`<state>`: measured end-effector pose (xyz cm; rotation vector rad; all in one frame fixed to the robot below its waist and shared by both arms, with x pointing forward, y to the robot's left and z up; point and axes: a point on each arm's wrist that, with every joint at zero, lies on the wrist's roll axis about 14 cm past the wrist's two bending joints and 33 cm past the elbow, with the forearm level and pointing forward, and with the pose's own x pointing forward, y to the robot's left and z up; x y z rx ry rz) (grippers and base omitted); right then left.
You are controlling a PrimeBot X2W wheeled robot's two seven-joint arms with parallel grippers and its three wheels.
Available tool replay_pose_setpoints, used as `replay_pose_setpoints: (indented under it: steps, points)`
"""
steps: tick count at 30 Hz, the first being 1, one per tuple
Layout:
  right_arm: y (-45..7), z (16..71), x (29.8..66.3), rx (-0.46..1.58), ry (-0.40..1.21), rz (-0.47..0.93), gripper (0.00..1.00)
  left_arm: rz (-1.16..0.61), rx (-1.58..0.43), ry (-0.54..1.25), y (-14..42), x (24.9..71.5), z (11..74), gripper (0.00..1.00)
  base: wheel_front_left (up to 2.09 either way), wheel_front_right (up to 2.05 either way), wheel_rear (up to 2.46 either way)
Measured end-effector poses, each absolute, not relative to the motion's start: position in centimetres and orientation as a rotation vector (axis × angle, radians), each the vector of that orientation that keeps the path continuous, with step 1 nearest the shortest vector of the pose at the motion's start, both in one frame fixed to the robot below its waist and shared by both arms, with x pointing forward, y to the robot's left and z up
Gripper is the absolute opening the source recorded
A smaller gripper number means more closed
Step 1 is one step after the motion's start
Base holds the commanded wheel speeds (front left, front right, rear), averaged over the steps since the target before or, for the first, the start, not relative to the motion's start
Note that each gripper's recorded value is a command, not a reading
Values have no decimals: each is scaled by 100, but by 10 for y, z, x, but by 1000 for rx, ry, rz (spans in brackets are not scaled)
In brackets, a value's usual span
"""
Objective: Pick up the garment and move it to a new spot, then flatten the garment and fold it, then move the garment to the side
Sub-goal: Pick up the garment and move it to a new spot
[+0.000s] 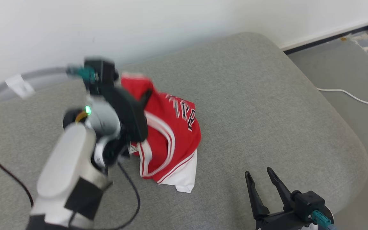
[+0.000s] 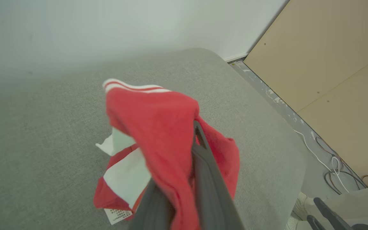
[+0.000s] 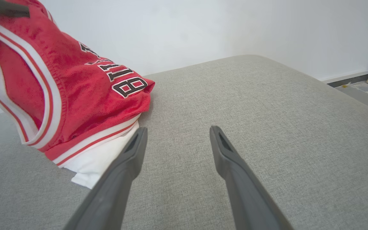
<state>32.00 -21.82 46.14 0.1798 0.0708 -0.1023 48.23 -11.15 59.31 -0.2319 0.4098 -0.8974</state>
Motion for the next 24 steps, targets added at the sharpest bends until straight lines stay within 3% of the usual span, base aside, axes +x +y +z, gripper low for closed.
replay_pose_setpoints:
  steps: [6, 7, 9, 18, 24]
  points:
    - [-227, 458, 319, 163, 87, -129, 100, -797, -169, 548, -101, 471, 493, 0, 0, 0, 0]
    - [-226, 458, 319, 162, 88, -126, 100, -785, -150, 566, -98, 468, 481, 9, 0, 0, 0]
    - [-225, 458, 320, 158, 88, -121, 100, -761, -136, 558, -93, 464, 469, 100, 0, 0, 0]
    - [-219, 457, 315, 146, 101, -99, 100, -595, -305, 214, -51, 473, 511, 100, 0, 0, 0]
    - [-212, 469, 320, 115, 74, -62, 100, -407, -303, 16, 29, 454, 521, 100, 0, 0, 0]
